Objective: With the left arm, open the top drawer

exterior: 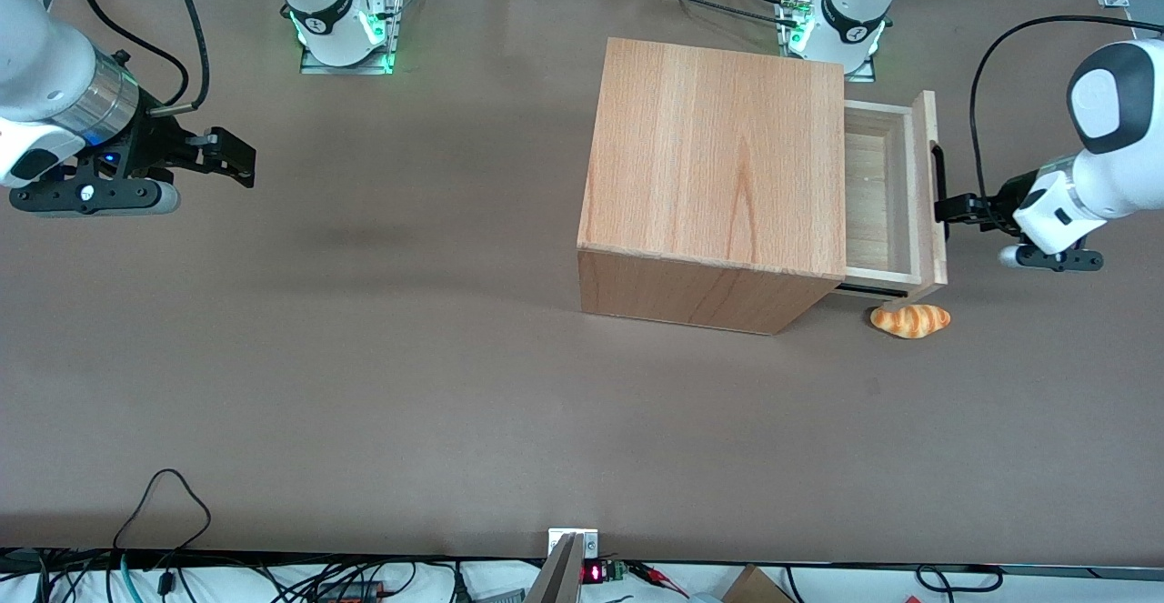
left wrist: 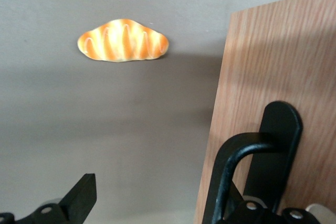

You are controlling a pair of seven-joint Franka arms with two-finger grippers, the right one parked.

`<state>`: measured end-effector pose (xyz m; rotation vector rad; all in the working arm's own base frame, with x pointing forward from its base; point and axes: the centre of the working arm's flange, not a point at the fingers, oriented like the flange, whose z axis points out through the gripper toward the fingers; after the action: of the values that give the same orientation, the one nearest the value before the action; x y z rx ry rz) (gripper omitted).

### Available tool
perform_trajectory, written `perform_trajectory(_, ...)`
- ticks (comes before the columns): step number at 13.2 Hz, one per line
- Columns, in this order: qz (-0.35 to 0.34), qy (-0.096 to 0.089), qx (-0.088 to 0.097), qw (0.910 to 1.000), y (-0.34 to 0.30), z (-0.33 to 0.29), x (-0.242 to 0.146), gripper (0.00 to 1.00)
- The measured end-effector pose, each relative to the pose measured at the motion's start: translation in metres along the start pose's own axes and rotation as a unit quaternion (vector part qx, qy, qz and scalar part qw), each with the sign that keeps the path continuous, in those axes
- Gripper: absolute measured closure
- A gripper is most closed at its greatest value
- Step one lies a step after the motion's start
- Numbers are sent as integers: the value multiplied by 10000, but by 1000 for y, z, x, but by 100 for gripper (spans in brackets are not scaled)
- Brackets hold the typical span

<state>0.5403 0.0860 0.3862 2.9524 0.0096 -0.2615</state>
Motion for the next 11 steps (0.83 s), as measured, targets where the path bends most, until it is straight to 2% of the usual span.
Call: perform_trajectory(11,-321,148,-45,9994,-51,-8,-1,0)
